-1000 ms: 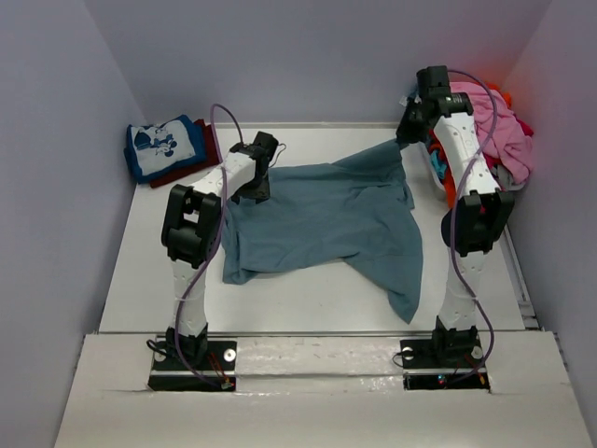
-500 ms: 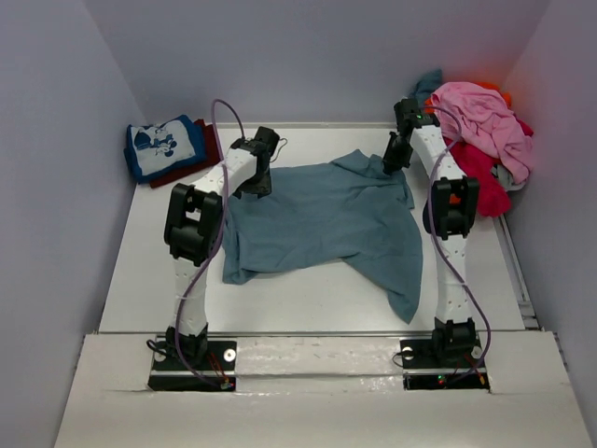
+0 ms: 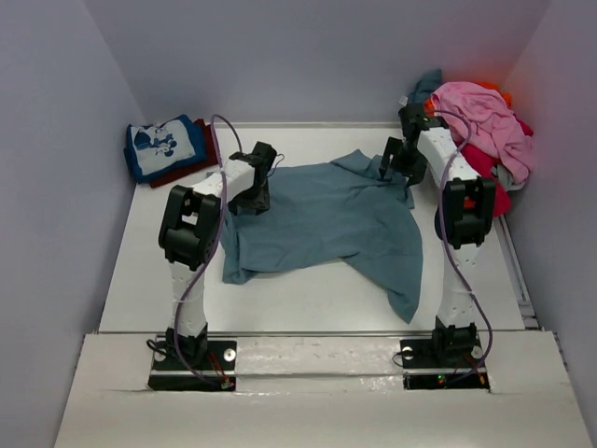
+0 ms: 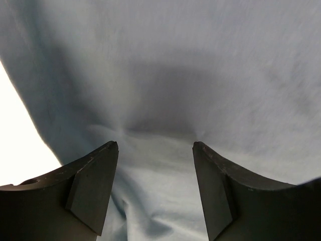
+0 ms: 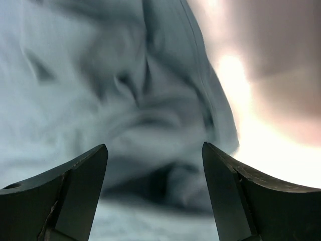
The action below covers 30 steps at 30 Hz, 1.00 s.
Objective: Fold and stack the t-shirts
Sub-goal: Flatten out the tshirt
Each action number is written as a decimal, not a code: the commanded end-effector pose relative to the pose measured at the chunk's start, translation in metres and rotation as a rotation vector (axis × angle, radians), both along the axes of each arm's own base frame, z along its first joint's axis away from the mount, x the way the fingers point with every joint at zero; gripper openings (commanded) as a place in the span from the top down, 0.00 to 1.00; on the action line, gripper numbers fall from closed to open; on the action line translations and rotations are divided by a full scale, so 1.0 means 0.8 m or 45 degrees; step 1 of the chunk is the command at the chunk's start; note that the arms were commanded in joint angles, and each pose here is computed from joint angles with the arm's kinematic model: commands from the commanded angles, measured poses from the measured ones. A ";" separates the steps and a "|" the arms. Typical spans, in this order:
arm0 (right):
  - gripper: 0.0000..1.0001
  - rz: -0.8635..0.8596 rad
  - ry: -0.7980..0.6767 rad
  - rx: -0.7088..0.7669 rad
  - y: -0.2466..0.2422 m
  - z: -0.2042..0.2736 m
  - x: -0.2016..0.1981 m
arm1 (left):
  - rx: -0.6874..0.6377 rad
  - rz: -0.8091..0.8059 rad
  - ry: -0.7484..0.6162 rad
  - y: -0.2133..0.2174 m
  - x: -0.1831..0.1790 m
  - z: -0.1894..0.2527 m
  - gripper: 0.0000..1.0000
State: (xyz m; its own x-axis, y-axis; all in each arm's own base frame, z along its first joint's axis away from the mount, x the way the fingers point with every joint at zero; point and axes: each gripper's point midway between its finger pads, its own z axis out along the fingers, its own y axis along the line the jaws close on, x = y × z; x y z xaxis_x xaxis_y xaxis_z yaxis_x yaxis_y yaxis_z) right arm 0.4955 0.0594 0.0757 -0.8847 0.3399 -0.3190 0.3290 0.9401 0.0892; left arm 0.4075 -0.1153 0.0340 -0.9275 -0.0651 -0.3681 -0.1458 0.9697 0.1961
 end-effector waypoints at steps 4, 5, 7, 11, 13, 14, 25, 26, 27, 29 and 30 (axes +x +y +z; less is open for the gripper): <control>0.19 0.050 -0.061 -0.027 0.014 0.052 -0.059 | -0.013 0.010 -0.056 -0.002 -0.021 0.031 0.26; 0.21 0.067 -0.059 -0.023 0.020 0.051 -0.064 | -0.016 0.012 -0.060 -0.002 -0.022 0.032 0.26; 0.22 0.098 -0.025 0.003 0.029 0.046 -0.081 | -0.013 0.001 -0.060 -0.006 -0.024 0.036 0.26; 0.26 0.161 0.039 0.009 0.048 0.035 -0.111 | -0.008 0.012 -0.083 -0.008 -0.026 0.049 0.25; 0.30 0.184 0.045 0.032 0.056 0.031 -0.121 | -0.012 0.017 -0.088 -0.007 -0.028 0.053 0.25; 0.31 0.184 0.073 0.034 0.054 0.025 -0.130 | -0.011 0.026 -0.094 -0.006 -0.029 0.057 0.25; 0.73 0.243 0.161 0.046 0.061 0.024 -0.193 | -0.058 0.054 -0.098 -0.008 -0.062 0.066 0.25; 0.75 0.264 0.160 0.071 0.068 0.027 -0.200 | -0.085 0.055 -0.079 -0.012 -0.067 0.060 0.25; 0.76 0.264 0.184 0.073 0.067 0.021 -0.207 | -0.080 0.055 -0.029 -0.008 -0.081 0.045 0.25; 0.77 0.278 0.243 0.064 0.066 0.009 -0.226 | -0.100 0.048 0.003 -0.012 -0.096 0.035 0.26; 0.77 0.289 0.249 0.064 0.069 0.006 -0.231 | -0.089 0.043 0.022 -0.010 -0.110 0.029 0.26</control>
State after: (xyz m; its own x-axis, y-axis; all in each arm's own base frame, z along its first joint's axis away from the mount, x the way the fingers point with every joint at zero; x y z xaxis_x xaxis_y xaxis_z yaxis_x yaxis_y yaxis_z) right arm 0.3313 0.1065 0.0854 -0.9724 0.1686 -0.1613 0.1573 0.9842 0.0808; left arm 0.3496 -0.1225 0.0639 -0.9151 -0.1119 -0.3873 -0.1786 0.9738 0.1405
